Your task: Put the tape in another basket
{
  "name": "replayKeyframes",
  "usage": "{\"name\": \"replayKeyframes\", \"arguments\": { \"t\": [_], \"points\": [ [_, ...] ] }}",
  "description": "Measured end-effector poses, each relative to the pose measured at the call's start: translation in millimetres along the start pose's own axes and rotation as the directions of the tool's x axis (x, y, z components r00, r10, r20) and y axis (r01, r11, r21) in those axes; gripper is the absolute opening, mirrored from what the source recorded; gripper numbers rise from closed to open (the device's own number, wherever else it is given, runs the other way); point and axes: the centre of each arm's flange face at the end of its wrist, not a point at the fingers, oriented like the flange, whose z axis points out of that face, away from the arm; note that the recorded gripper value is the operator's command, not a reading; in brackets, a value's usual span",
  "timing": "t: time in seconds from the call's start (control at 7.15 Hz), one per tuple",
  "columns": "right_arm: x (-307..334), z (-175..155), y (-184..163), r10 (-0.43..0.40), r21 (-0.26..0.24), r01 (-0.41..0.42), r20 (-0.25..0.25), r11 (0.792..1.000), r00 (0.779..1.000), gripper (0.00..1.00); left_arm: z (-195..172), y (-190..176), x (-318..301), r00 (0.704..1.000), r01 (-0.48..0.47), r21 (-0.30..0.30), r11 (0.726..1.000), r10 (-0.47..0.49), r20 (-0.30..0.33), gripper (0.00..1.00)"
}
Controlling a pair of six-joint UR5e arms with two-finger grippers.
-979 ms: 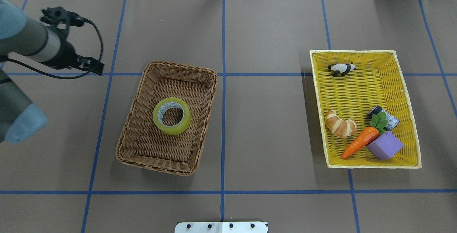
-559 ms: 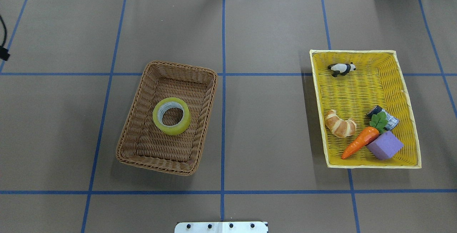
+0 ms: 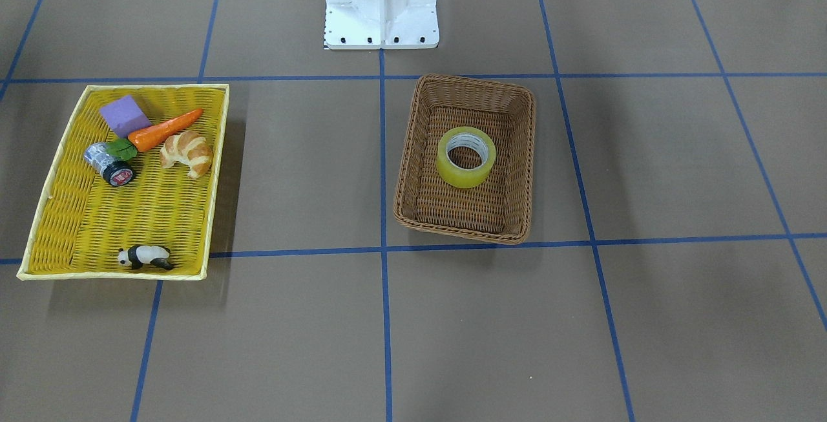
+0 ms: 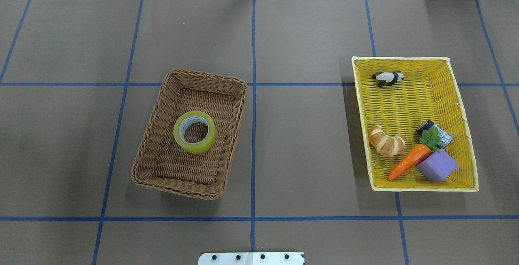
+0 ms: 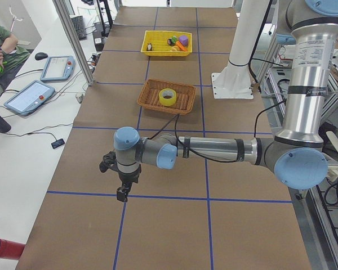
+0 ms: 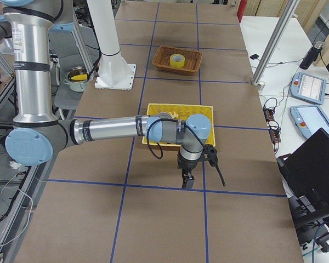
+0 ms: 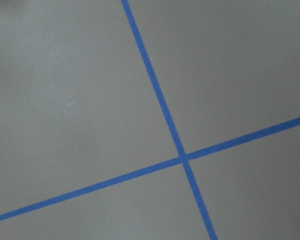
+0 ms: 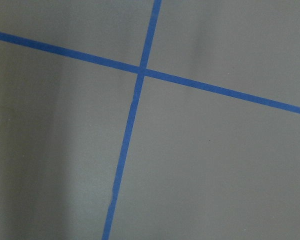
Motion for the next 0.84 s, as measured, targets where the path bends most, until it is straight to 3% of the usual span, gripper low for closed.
{"name": "replayKeyframes", "arguments": {
  "t": [0.28, 0.56, 0.84],
  "points": [
    [1.8, -0.5, 4.5, 0.016, 0.009, -0.017, 0.045, 1.0, 0.999, 1.0, 5.2, 14.0, -9.4, 1.0, 0.023, -0.01, 1.0, -0.023, -0.01, 0.98],
    [1.5, 0.3, 5.3, 0.024, 0.007, -0.024, 0.062, 1.0, 0.998, 1.0, -7.1, 17.4, -8.7, 0.995, 0.051, 0.017, 0.999, -0.049, -0.092, 0.98],
    [-1.4, 0.8, 5.4, 0.039, 0.01, -0.04, 0.101, 0.999, 0.994, 1.0, -22.9, 24.0, -2.2, 0.984, 0.123, 0.038, 0.992, -0.116, -0.136, 0.98]
  ]
}}
